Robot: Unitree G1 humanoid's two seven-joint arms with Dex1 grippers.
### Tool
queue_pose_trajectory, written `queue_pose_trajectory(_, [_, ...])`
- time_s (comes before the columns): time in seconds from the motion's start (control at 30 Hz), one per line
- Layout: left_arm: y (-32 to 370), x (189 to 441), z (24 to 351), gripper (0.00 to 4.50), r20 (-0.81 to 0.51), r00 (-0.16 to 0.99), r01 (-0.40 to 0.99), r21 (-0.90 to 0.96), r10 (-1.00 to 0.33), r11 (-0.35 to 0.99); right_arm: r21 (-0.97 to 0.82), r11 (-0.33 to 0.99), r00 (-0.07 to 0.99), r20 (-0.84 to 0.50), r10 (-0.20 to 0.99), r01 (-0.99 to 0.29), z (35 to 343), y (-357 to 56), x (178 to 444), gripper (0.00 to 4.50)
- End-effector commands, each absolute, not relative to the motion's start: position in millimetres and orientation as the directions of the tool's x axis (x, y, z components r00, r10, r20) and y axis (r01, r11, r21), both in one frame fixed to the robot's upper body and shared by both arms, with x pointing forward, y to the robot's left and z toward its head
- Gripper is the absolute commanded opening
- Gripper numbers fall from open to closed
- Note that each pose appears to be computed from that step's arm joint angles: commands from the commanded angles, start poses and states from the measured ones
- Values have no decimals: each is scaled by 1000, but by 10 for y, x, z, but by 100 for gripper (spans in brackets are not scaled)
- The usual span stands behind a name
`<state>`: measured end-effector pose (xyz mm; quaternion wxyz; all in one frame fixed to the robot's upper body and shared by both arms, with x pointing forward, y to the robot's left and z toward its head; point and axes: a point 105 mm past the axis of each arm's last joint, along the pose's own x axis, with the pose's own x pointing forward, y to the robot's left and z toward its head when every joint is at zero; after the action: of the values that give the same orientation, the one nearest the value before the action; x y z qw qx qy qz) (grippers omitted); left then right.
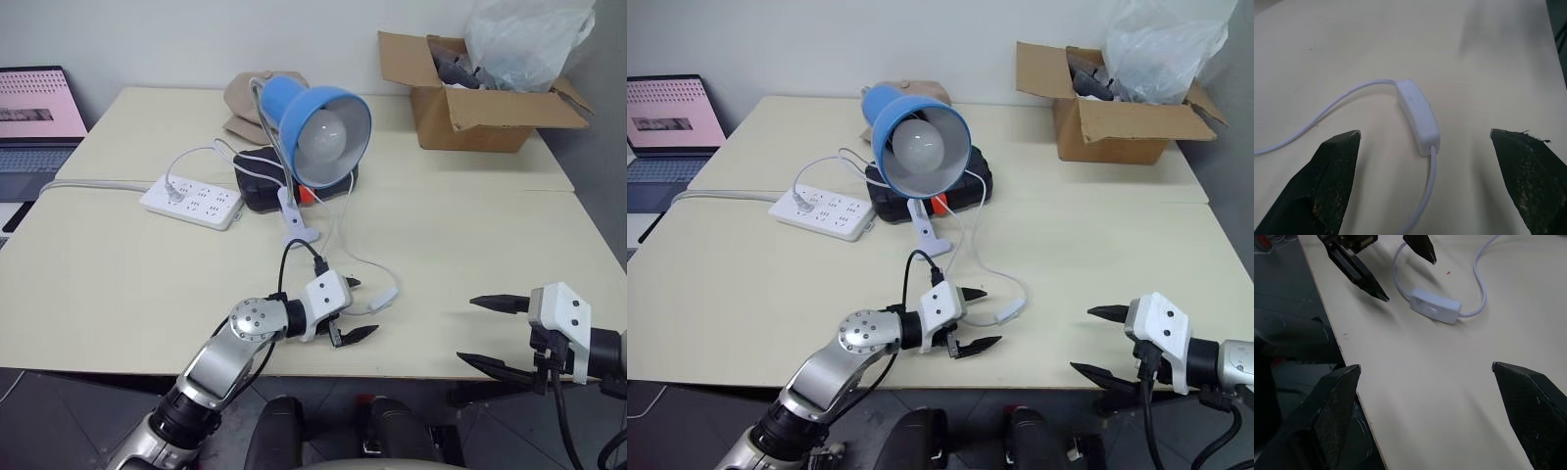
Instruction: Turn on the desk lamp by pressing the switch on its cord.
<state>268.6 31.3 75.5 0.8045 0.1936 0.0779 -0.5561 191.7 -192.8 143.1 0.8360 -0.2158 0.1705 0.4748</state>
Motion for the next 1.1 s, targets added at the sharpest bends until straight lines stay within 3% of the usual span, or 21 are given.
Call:
queue_pose_trajectory(0.03, [205,2764,723,444,-355,373,921,254,-857,296,-235,457,513,-461,724,-858,1528,-1867,1912,450])
queue_pose_trajectory(0.3, [132,2847,676,444,-359,406,910,241,-840,337,-238,464,520,-457,722,-853,1560,-1841,1899,450])
queue_pose_trajectory(0.6, [144,2878,651,272,-371,420,905,242,-829,350,-249,460,522,-456,720,-852,1591,-1821,1916,450])
queue_pose_trajectory(0.9, [98,2867,677,70,-359,391,916,246,-848,318,-262,467,535,-446,717,-845,1592,-1804,1954,450])
queue_pose_trajectory(0.97, [93,2873,685,42,-355,389,916,247,-850,316,-253,479,541,-455,708,-840,1578,-1817,1963,450])
queue_pose_trajectory(1.1, [112,2913,738,41,-341,383,917,248,-858,311,-262,475,542,-448,711,-840,1597,-1789,1978,450])
